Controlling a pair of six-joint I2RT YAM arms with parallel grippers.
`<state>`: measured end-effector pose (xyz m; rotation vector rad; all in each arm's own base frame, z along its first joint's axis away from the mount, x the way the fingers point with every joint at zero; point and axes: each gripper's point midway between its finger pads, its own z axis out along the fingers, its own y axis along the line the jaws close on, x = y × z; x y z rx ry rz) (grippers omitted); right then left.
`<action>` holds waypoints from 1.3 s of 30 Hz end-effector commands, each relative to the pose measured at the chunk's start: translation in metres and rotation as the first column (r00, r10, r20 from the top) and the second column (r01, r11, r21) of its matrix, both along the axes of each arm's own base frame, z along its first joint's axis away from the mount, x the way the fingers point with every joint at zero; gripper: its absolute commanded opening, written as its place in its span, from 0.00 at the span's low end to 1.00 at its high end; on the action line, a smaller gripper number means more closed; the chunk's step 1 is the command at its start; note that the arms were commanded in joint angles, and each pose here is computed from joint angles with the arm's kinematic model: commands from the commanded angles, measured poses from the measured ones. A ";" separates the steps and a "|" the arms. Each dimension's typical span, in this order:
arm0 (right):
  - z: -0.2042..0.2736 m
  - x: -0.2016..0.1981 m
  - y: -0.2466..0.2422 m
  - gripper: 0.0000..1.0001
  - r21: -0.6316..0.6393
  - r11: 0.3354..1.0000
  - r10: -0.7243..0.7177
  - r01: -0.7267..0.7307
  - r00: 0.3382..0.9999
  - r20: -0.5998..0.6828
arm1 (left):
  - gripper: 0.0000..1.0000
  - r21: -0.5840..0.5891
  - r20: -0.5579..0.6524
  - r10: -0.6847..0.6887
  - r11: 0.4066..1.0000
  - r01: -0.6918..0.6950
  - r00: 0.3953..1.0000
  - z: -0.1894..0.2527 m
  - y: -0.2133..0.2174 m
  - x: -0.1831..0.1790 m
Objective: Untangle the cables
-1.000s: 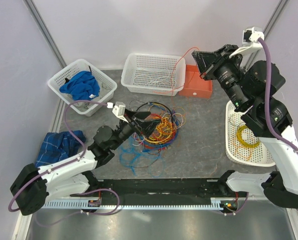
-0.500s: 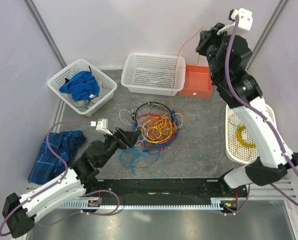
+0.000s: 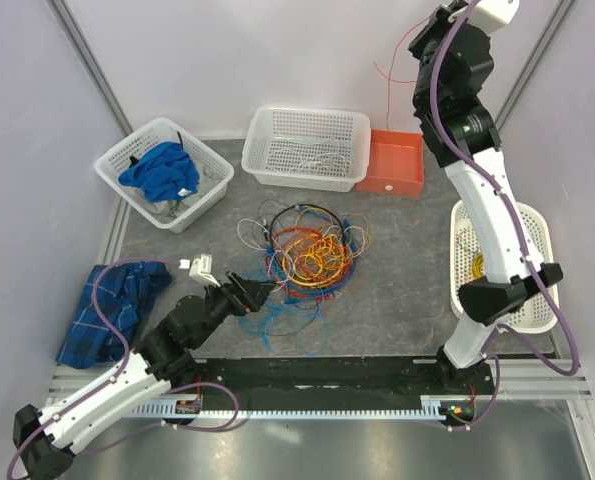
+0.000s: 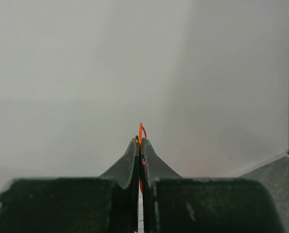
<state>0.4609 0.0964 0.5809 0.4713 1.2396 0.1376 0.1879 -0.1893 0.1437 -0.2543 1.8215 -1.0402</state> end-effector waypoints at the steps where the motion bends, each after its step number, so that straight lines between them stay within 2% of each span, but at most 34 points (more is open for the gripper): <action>1: -0.005 0.029 -0.023 0.00 0.031 0.996 -0.083 0.082 0.996 0.040 | 0.93 -0.058 -0.055 -0.032 0.998 0.029 0.998 -0.008 -0.004 -0.010; 10: -0.052 0.086 -0.038 0.00 0.034 0.992 -0.123 0.123 0.992 -0.006 | 0.93 -0.025 -0.064 -0.035 0.999 0.034 0.997 -0.013 -0.002 -0.011; 17: -0.137 0.117 -0.043 0.00 0.035 0.990 -0.128 0.134 0.982 -0.139 | 0.93 -0.010 -0.068 -0.028 1.000 0.027 0.997 -0.020 -0.002 -0.009; 26: -0.252 0.119 -0.038 0.00 0.048 0.993 -0.089 0.110 0.943 -0.322 | 0.93 -0.006 -0.060 -0.025 1.000 0.024 0.998 -0.020 -0.003 -0.007; 38: -0.346 0.122 -0.057 0.00 -0.021 0.991 -0.121 0.129 0.844 -0.522 | 0.93 -0.026 -0.039 -0.021 0.999 0.020 0.999 -0.012 -0.001 -0.008; 39: -0.349 0.122 -0.057 0.03 -0.018 0.992 -0.114 0.123 0.839 -0.532 | 0.93 -0.011 -0.055 -0.019 1.000 0.018 0.998 -0.017 0.000 -0.009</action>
